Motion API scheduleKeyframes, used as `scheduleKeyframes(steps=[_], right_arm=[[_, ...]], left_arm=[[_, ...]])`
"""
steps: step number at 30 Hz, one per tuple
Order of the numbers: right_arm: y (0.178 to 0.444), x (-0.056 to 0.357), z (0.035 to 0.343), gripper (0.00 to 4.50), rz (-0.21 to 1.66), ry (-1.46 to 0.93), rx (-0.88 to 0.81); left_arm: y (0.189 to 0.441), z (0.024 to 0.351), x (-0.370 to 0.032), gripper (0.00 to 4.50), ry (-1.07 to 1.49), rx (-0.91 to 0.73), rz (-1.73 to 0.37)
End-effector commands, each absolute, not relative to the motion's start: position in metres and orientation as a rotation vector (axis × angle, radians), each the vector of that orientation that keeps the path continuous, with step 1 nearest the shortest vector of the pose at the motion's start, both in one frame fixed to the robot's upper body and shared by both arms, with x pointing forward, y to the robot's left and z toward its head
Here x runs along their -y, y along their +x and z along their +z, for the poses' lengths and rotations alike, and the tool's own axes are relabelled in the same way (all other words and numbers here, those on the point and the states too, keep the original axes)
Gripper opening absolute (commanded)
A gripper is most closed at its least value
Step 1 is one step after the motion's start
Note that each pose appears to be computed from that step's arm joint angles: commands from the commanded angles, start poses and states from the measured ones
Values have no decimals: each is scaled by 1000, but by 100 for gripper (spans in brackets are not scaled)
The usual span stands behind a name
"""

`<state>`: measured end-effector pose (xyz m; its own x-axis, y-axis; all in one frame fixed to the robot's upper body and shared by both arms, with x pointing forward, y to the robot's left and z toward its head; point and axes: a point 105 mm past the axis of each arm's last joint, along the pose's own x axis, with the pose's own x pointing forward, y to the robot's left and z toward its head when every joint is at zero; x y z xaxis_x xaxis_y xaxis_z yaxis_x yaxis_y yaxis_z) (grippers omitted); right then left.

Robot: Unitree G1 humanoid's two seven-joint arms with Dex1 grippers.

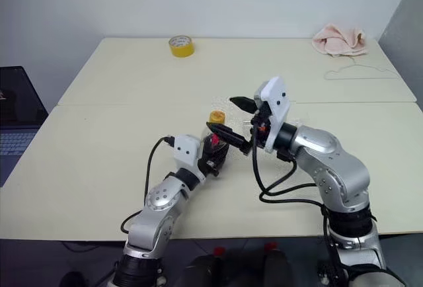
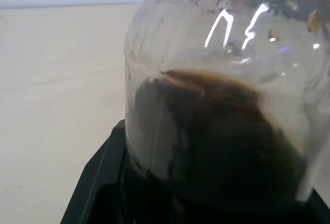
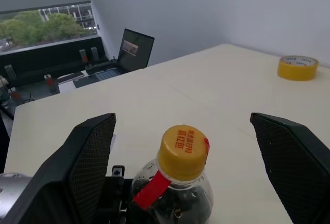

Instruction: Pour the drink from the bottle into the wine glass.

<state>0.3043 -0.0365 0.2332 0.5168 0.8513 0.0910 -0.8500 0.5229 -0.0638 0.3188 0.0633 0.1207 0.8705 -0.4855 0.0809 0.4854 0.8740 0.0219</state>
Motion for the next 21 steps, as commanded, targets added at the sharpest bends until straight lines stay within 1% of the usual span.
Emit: scheduleKeyframes(steps=[1,5,13,16,19,21], right_arm=[[305,31,243,446,1002,4,128],[310,23,239,446,979,30,91],[317,18,239,446,933,62,71],[321,19,242,450,911,74,75],[321,19,245,450,914,82,83],[321,18,246,450,915,93,85]], left_arm=[[315,145,-60,233,1,199,-519],[309,150,-57,233,-47,258,-536],[309,150,-55,233,-46,276,-538],[308,151,-54,195,-53,281,-550],[308,151,-53,148,-53,286,-553],[308,151,-53,128,-53,288,-554]])
